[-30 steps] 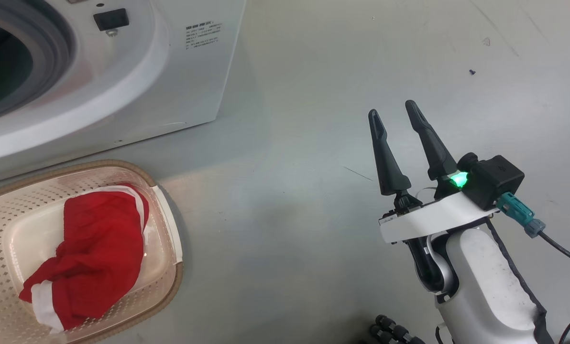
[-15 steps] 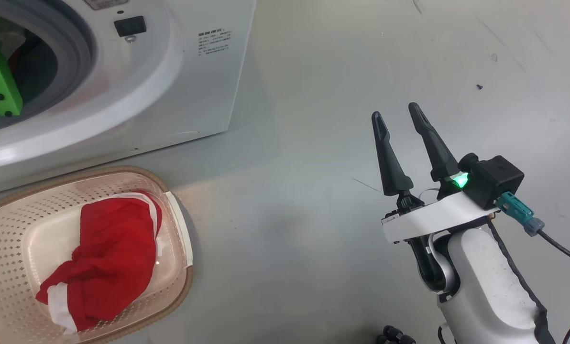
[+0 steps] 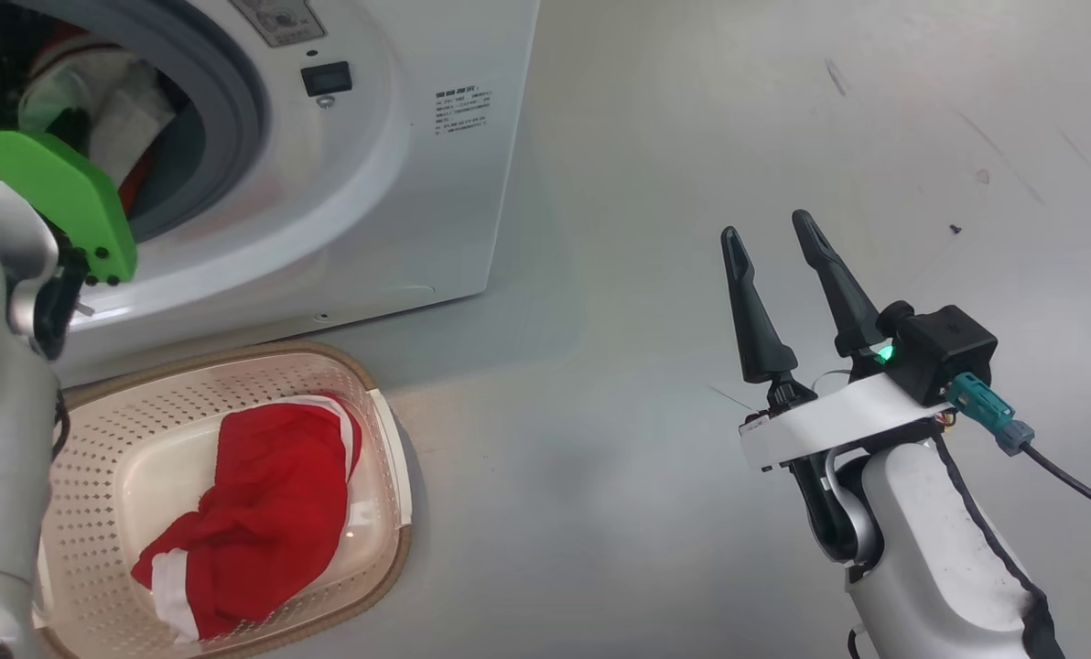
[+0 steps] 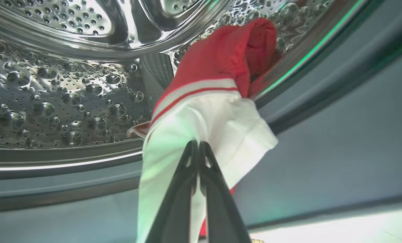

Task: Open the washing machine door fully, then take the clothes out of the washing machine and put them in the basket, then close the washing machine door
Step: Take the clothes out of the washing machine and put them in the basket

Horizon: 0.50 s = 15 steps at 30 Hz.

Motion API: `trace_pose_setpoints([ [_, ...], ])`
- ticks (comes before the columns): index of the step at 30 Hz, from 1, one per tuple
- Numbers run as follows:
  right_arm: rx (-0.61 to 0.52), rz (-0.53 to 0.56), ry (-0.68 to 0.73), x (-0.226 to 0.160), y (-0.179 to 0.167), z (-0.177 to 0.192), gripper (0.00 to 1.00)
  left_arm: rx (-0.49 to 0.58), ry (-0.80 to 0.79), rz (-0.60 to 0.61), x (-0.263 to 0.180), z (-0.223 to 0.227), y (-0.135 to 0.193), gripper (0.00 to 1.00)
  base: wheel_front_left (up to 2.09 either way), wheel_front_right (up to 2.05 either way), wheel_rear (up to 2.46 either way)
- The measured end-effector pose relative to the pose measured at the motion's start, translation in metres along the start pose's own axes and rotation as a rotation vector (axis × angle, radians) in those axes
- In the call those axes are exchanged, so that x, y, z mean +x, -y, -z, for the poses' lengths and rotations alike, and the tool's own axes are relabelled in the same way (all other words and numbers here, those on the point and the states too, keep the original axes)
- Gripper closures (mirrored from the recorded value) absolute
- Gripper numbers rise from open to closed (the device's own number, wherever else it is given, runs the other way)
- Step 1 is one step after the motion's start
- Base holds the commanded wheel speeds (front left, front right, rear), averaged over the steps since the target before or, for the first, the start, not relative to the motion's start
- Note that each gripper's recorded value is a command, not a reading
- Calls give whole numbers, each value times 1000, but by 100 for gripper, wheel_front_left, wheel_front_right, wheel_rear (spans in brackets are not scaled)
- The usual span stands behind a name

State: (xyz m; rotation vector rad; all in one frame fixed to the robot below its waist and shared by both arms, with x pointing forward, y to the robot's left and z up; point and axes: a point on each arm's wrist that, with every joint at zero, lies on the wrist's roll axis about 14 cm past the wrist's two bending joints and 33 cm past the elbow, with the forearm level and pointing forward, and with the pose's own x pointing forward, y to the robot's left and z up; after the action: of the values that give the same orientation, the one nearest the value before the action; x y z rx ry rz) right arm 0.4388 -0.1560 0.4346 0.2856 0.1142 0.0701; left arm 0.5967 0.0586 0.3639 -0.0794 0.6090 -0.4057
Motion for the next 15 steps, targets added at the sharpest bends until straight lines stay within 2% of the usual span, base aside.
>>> trace_pose_setpoints([
  [5, 0, -16, 24, 0, -6, -9, 0, -10, 35, 8, -16, -3, 8, 100, 0, 0, 0],
  [15, 11, -55, 34, -9, -21, -14, 0, -38, 96, -21, -54, -3, 2, 100, 0, 0, 0],
])
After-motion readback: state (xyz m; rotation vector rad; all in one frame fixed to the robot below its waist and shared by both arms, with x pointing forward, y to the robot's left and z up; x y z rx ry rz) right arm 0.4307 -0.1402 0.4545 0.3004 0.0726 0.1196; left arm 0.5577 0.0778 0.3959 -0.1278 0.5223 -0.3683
